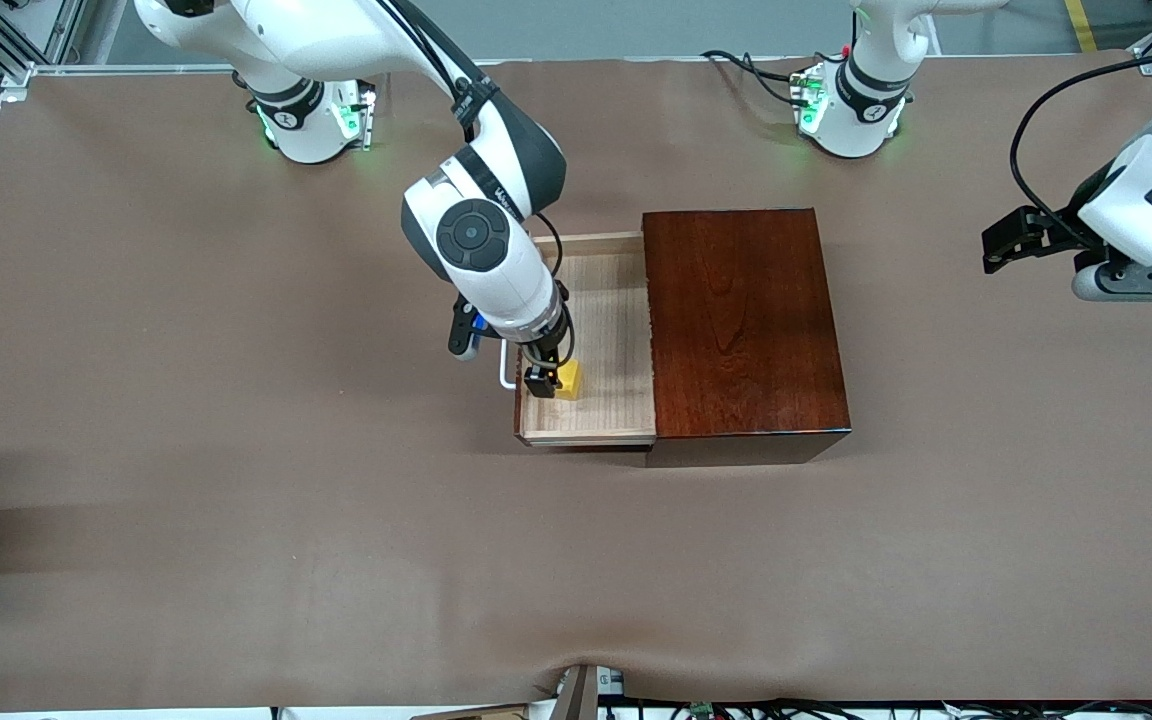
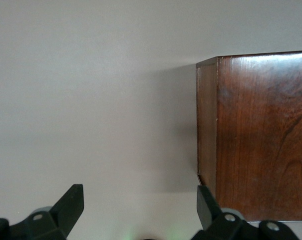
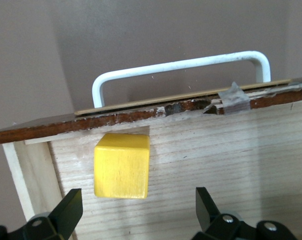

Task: Open drawer, take yellow block, close drawer
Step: 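Lower the right gripper into the drawer and grasp the yellow cube, then lift the yellow cube out with the right gripper and carry it aside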

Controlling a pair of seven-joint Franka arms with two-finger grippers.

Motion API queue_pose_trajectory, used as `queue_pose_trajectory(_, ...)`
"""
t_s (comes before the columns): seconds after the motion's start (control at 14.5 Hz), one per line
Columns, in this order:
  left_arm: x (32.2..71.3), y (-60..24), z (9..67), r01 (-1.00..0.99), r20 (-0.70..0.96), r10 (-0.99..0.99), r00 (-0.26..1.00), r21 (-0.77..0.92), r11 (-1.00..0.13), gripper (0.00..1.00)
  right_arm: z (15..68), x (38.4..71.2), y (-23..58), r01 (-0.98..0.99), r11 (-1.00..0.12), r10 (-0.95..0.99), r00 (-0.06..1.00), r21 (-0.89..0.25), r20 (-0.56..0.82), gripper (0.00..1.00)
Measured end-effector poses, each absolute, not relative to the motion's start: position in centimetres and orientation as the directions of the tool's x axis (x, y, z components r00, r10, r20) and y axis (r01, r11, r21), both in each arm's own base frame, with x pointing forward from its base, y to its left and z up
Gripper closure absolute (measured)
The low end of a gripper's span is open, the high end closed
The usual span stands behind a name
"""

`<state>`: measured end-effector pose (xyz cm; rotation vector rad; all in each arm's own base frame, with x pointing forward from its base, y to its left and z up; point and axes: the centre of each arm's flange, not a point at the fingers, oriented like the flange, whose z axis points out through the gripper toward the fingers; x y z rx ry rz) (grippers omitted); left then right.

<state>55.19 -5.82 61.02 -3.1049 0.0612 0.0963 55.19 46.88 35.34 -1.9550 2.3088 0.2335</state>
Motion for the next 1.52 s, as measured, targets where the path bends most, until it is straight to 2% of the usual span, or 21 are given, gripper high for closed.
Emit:
queue_pose_trajectory(0.69, 54.3, -2.4, 63.2, 0.023, -0.055, 0.025, 0.998, -0.035, -0.999, 0.00, 30.2, 55.9, 46.9, -0.981, 0.190, -0.965, -0.193, 0.033, -0.178, 0.00)
queue_pose_trajectory(0.9, 54.3, -2.5, 63.2, 0.022, -0.058, 0.024, 0.998, -0.036, -0.999, 0.00, 30.1, 55.9, 46.9, -0.981, 0.191, -0.965, -0.194, 0.032, -0.177, 0.30)
queue_pose_trajectory(0.97, 54.3, -2.6, 63.2, 0.020, -0.058, 0.022, 0.998, -0.036, -0.999, 0.00, 30.1, 55.9, 46.9, -0.981, 0.191, -0.965, -0.194, 0.032, -0.177, 0.42)
queue_pose_trajectory(1.24, 54.3, -2.8, 63.2, 0.015, -0.058, 0.017, 0.998, -0.036, -0.999, 0.00, 31.2, 56.0, 47.0, -0.982, 0.188, -0.965, -0.190, 0.031, -0.181, 0.44)
queue_pose_trajectory(1.38, 54.3, -2.8, 63.2, 0.015, -0.059, 0.018, 0.998, -0.036, -0.999, 0.00, 34.2, 55.9, 47.2, -0.983, 0.178, -0.965, -0.181, 0.033, -0.188, 0.44)
queue_pose_trajectory(1.52, 54.3, -2.8, 63.2, 0.016, -0.059, 0.018, 0.998, -0.036, -0.999, 0.00, 39.4, 55.4, 47.1, -0.986, 0.163, -0.966, -0.166, 0.035, -0.198, 0.44)
